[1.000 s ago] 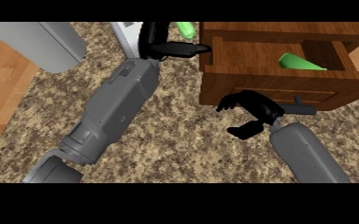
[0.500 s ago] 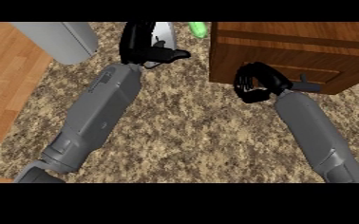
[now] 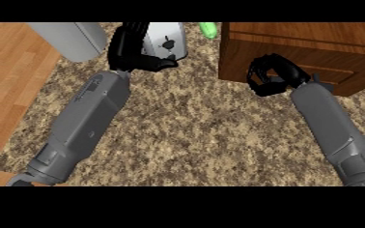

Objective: Pick up the cup, place it into the drawer and close the drawer

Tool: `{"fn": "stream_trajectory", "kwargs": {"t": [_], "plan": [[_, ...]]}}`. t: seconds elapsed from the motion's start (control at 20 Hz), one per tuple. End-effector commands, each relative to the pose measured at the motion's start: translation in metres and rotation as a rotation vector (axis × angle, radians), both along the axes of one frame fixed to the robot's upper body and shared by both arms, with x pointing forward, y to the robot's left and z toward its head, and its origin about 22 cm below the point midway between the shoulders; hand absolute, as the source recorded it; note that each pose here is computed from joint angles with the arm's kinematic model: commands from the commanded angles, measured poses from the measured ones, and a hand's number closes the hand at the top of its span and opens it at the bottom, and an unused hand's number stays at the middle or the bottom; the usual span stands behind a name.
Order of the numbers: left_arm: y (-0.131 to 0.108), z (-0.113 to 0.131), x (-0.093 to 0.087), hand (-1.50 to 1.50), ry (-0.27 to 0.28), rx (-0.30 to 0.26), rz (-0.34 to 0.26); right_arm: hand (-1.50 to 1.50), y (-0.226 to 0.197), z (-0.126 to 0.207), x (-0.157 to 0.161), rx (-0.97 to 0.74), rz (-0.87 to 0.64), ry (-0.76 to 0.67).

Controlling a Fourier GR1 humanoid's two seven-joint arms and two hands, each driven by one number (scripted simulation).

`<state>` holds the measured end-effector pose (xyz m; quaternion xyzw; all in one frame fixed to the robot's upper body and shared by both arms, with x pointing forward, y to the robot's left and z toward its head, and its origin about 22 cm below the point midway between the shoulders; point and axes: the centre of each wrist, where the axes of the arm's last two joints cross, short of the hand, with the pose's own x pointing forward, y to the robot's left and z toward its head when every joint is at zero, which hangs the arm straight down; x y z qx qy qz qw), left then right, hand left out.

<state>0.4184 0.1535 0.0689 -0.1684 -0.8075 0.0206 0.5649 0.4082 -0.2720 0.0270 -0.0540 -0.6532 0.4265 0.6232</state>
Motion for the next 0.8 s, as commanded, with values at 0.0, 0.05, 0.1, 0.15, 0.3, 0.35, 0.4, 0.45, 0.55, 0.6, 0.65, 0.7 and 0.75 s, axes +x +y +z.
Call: {"fn": "stream_trajectory", "kwargs": {"t": [0.0,0.05,0.1,0.15,0.3,0.35,0.4,0.45,0.55,0.6,0.65,0.7,0.75], "plan": [[0.007,0.006,0.001,-1.50,-0.009,-0.002,-0.014,1.50,-0.032,0.067,0.027,-0.034,-0.180,-0.144],[0.005,-0.001,-0.003,-1.50,-0.001,-0.007,-0.037,1.50,-0.027,0.079,0.032,-0.008,-0.180,-0.155],[0.004,-0.002,-0.003,-1.50,0.006,-0.006,-0.017,1.50,-0.029,0.090,0.034,0.006,-0.174,-0.167],[0.011,-0.006,-0.005,-1.50,0.007,0.013,-0.037,1.50,-0.029,0.086,0.033,0.011,-0.172,-0.165],[0.013,0.001,-0.003,-1.50,-0.012,0.007,-0.045,1.50,-0.041,0.092,0.031,0.017,-0.170,-0.164],[0.003,-0.005,-0.006,-1.50,0.016,-0.013,-0.057,1.50,-0.038,0.096,0.032,0.020,-0.160,-0.162],[0.009,-0.010,-0.008,-1.50,0.013,-0.014,-0.052,1.50,-0.036,0.097,0.032,0.038,-0.161,-0.158],[0.006,-0.010,-0.009,-1.50,0.018,-0.014,-0.051,1.50,-0.046,0.097,0.030,0.050,-0.171,-0.161],[0.010,-0.008,-0.008,-1.50,0.014,-0.028,-0.065,1.50,-0.049,0.100,0.029,0.050,-0.167,-0.153],[0.009,-0.008,-0.009,-1.50,0.008,-0.024,-0.060,1.50,-0.050,0.100,0.028,0.060,-0.161,-0.151],[0.009,-0.007,-0.008,-1.50,0.015,-0.019,-0.059,1.50,-0.047,0.102,0.029,0.062,-0.151,-0.152],[0.013,-0.009,-0.009,-1.50,0.014,-0.015,-0.068,1.50,-0.054,0.104,0.027,0.064,-0.153,-0.150],[0.016,-0.005,-0.007,-1.50,0.004,-0.015,-0.058,1.50,-0.055,0.099,0.025,0.057,-0.152,-0.133]]}}
